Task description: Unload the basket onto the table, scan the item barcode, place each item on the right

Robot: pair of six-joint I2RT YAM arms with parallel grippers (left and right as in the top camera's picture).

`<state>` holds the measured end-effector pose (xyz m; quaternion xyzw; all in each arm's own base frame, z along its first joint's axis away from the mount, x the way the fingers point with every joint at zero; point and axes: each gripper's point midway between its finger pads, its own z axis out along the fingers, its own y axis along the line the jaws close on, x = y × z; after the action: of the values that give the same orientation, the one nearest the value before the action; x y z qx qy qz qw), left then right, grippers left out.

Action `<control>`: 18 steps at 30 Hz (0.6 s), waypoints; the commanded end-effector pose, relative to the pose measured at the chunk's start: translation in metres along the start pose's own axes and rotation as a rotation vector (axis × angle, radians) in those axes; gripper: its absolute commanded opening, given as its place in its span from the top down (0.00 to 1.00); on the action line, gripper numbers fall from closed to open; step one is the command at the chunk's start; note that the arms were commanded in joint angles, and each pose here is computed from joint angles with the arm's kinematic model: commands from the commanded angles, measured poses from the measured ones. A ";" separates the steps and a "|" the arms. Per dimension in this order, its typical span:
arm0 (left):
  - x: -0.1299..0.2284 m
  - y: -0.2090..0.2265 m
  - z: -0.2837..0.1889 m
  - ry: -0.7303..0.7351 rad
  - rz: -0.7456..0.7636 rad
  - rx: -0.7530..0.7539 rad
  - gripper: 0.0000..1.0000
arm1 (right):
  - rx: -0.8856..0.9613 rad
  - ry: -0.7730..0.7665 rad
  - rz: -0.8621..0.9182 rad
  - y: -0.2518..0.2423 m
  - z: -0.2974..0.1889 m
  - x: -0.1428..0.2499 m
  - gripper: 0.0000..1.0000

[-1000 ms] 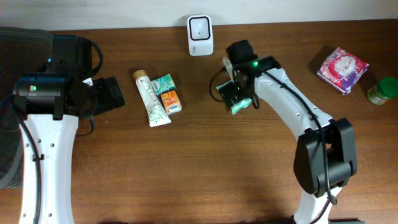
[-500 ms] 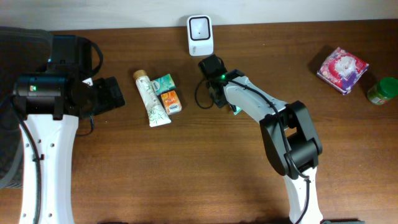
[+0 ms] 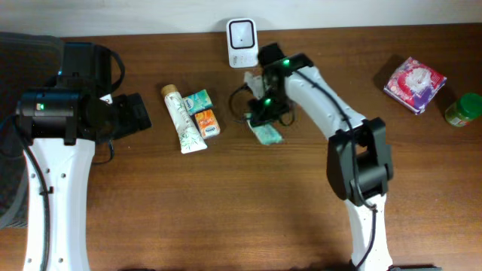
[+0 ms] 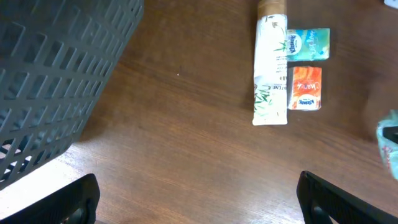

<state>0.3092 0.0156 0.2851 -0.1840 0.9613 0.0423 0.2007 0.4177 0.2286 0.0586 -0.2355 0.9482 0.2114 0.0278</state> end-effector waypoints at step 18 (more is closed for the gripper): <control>-0.002 0.002 -0.005 -0.019 -0.019 0.002 0.01 | 0.117 0.064 0.349 -0.083 -0.089 0.038 0.25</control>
<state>0.3093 0.0156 0.2852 -0.1842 0.9612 0.0422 0.2011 0.4296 0.0891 0.0946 -0.0389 0.9864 0.1570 -0.0301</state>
